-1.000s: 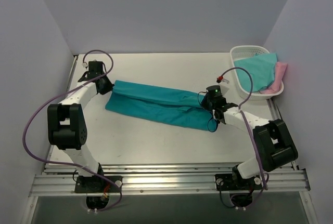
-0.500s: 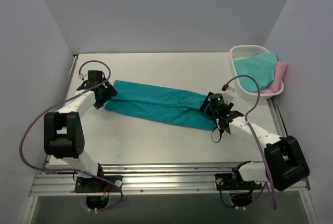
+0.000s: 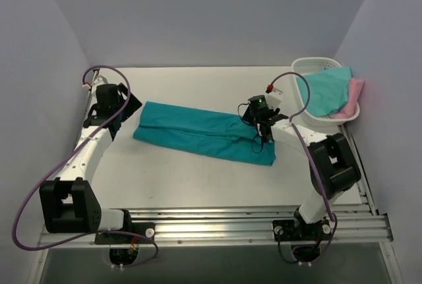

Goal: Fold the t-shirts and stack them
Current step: Fold the tshirt

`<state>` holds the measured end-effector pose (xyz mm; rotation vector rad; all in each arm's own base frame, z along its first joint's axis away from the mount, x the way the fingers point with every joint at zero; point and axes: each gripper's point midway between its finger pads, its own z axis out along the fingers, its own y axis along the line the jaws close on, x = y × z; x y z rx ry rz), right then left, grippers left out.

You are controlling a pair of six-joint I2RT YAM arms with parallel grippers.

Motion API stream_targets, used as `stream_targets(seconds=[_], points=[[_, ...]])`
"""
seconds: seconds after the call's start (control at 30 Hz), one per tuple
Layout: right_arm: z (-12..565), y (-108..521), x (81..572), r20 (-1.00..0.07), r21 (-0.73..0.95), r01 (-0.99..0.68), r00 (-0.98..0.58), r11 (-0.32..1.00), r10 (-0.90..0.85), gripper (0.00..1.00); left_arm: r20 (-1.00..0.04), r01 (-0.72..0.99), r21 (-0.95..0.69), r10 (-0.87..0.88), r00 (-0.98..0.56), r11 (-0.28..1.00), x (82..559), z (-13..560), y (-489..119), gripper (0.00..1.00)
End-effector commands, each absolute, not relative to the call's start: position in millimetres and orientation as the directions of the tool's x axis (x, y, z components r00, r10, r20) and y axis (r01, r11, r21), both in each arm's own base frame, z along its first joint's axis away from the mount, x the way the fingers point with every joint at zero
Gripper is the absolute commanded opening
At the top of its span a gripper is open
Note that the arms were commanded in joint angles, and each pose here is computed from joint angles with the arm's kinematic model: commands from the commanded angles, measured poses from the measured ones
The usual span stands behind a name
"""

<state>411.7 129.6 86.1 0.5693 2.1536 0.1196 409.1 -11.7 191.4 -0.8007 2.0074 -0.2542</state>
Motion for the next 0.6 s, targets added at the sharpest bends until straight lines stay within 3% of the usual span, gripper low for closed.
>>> stream_targets(seconds=[0.0,0.57], points=[[81.9,132.9,421.9,-0.741,0.269,0.374,-0.508,0.888,0.438,0.56,-0.726,-0.391,-0.476,-0.603,-0.330,0.788,407.2,206.9,-12.7,0.88],[70.4,102.5,402.1,-0.757,0.180,0.472,-0.494,0.863,0.428,0.58,-0.728,-0.372,-0.478,-0.596,-0.338,0.796,403.2,200.7,-15.5,0.88]])
